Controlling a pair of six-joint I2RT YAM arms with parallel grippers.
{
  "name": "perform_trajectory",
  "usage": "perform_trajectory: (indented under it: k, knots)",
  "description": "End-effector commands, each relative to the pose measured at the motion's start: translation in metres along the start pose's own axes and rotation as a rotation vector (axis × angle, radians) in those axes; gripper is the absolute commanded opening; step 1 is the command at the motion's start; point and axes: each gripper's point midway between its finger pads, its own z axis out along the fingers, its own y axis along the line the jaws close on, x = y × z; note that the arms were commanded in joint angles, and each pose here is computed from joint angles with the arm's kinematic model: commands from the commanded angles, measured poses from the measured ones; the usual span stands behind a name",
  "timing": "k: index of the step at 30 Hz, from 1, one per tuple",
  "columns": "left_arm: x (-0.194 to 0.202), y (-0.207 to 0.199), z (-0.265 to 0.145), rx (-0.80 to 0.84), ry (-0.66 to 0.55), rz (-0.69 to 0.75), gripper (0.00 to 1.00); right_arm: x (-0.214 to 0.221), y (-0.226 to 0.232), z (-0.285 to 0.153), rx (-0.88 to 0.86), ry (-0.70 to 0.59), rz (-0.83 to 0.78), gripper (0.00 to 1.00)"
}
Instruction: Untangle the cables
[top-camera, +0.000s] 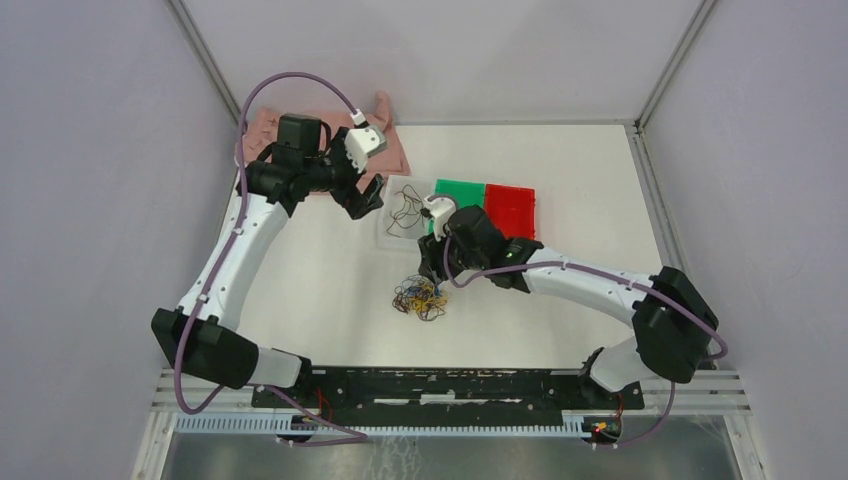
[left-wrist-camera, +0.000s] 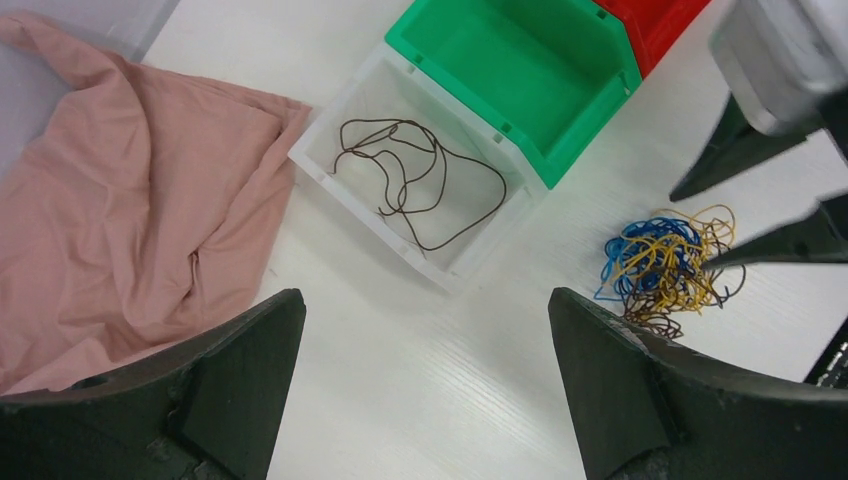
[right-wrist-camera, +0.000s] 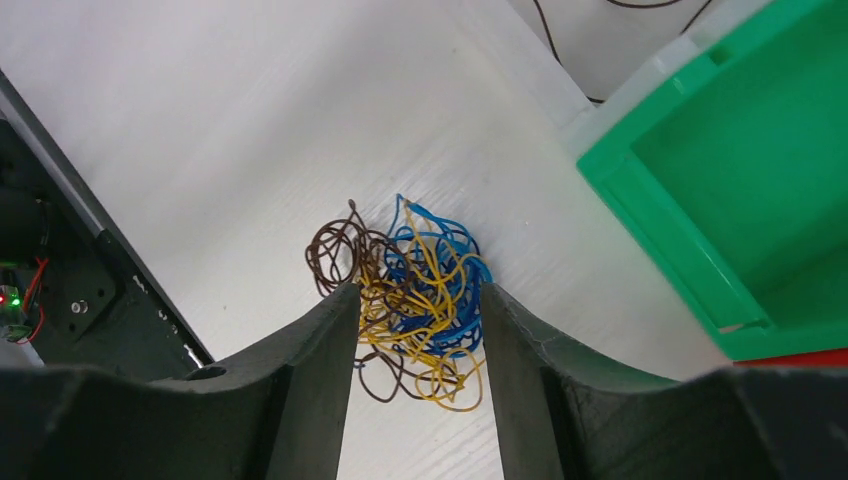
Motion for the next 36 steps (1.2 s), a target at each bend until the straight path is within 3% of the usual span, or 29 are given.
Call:
perform_trajectory:
  k: [1,13,18,21,29,36]
  knots:
    - [-0.013,-0.013,-0.016,0.039,-0.059,0.054,0.97,0.003,0.001,0.006,-0.084,0.044,0.033,0.53]
    - [-0.006,-0.027,-0.017,0.103,-0.048,0.058,0.91,0.023,-0.014,0.044,-0.089,0.146,0.039,0.46]
    - [-0.001,-0.032,-0.021,0.12,-0.029,0.069,0.89,0.011,-0.004,0.045,-0.136,0.113,0.055,0.18]
    - [0.002,-0.038,-0.022,0.143,-0.024,0.059,0.88,-0.007,0.006,0.031,-0.169,0.059,0.068,0.06]
    - [0.021,-0.079,-0.028,0.297,-0.039,0.105,0.88,-0.05,0.044,-0.014,-0.332,-0.076,0.099,0.05]
    - [0.047,-0.114,-0.021,0.372,-0.075,0.19,0.81,-0.073,0.065,-0.031,-0.432,-0.158,0.143,0.04]
